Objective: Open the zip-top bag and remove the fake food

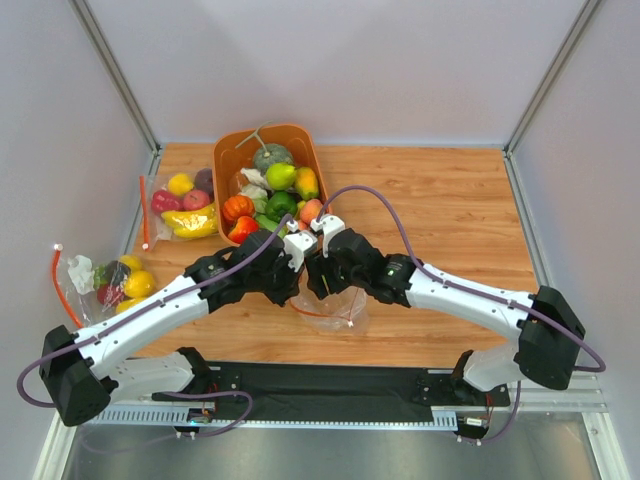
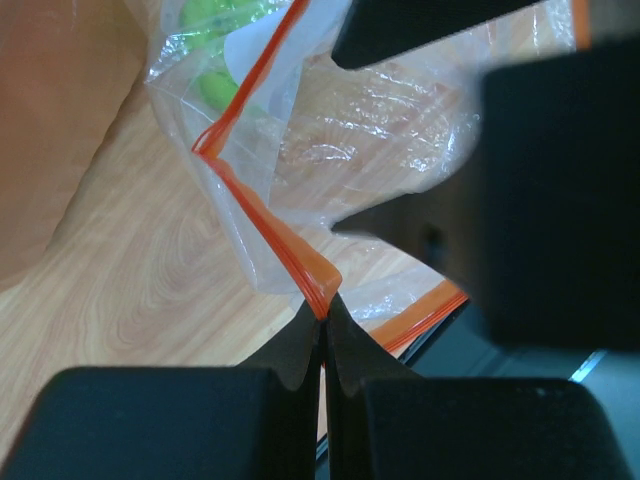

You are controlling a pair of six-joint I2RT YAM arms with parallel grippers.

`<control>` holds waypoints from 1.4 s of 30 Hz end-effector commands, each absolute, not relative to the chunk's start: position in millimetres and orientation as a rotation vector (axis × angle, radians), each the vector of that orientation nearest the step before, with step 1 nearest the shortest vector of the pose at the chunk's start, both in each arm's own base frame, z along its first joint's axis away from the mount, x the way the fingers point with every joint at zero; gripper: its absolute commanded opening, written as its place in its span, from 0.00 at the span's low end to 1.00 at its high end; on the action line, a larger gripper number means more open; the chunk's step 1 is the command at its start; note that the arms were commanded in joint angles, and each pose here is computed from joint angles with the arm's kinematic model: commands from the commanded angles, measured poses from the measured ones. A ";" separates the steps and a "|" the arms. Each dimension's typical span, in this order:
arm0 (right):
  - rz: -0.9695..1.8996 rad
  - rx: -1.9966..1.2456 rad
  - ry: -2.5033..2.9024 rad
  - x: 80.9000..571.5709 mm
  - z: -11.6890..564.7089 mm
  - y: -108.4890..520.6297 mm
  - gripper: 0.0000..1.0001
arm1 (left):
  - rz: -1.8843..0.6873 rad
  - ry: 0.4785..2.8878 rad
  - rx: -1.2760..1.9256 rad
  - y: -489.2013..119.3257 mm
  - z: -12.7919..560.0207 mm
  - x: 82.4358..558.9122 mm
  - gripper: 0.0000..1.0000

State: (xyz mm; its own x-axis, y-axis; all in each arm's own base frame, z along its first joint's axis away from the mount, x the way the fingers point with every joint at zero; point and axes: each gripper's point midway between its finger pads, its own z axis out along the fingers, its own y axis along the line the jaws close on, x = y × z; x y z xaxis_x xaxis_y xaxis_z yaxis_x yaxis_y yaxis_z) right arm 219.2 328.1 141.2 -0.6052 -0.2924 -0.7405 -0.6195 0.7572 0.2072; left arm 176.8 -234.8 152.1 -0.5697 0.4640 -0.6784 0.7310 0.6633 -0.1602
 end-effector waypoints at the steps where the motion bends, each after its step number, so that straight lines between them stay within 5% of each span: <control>1: 0.510 -0.561 2.202 247.9 130.8 325.4 0.66 | -0.584 2.209 0.926 -242.6 167.4 184.7 0.00; 22: 0.589 -0.576 2.349 234.6 80.5 350.9 0.63 | -0.589 2.224 0.940 -245.7 162.3 184.4 0.00; 32: 0.355 -0.444 2.319 269.4 66.9 334.7 0.82 | -0.597 2.216 0.941 -246.0 164.4 184.0 0.00; 42: 0.383 -0.313 2.216 292.1 71.5 345.6 0.86 | -0.611 2.214 0.945 -246.7 165.7 182.0 0.00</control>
State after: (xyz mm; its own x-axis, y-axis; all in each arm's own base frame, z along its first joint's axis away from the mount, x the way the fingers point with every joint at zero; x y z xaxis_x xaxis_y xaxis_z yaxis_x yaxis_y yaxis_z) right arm 262.2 335.2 52.6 -0.6790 -0.2298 -0.6972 -0.4311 0.8936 0.1254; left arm 182.2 -235.0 146.0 -0.5762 0.4714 -0.6677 0.7217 0.6769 -0.1449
